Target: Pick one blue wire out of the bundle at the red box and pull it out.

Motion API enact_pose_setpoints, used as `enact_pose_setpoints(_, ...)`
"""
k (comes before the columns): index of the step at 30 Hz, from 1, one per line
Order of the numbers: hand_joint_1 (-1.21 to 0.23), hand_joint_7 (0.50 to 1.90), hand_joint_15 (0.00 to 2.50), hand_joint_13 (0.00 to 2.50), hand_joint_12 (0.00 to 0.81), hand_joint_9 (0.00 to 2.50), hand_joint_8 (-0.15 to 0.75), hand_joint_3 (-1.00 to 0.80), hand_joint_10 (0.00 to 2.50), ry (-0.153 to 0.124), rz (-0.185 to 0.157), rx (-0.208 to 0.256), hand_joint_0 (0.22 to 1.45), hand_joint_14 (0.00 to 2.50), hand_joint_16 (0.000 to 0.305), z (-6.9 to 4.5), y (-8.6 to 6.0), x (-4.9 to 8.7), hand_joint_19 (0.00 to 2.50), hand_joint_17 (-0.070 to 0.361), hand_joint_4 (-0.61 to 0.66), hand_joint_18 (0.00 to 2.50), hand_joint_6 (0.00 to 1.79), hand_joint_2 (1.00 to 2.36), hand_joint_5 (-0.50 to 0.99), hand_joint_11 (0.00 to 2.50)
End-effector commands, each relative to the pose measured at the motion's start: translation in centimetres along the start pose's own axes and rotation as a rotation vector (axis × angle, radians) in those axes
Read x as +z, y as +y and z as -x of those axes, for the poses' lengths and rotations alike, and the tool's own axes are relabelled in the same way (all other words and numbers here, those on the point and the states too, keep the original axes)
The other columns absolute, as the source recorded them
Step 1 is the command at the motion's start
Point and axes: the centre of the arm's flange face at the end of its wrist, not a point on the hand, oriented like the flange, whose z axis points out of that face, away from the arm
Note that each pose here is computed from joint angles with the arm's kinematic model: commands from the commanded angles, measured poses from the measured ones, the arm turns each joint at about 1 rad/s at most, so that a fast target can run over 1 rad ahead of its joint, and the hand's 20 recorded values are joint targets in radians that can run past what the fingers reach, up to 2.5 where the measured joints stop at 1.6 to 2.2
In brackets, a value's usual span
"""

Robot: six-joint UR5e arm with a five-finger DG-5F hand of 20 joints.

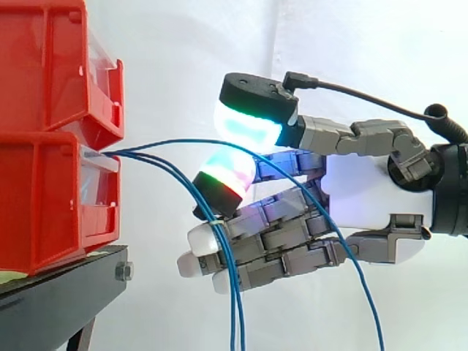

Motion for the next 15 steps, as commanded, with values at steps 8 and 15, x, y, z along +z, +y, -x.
enact_pose_setpoints(8, -0.71, 1.27, 0.21, 0.45, 0.340, 0.97, 0.254, -0.27, 0.02, 0.000, 0.006, 0.003, 0.57, 0.01, 0.053, -0.03, 0.07, 0.06, 0.39, 0.120, 0.21, 0.27, 0.64, 1.02, -0.09, 0.51)
enact_pose_setpoints(15, -0.74, 1.15, 0.22, 0.46, 0.341, 0.97, 0.247, -0.16, 0.02, -0.001, 0.005, 0.003, 0.57, 0.01, 0.053, -0.02, 0.07, 0.06, 0.38, 0.119, 0.18, 0.29, 0.72, 1.02, -0.11, 0.54)
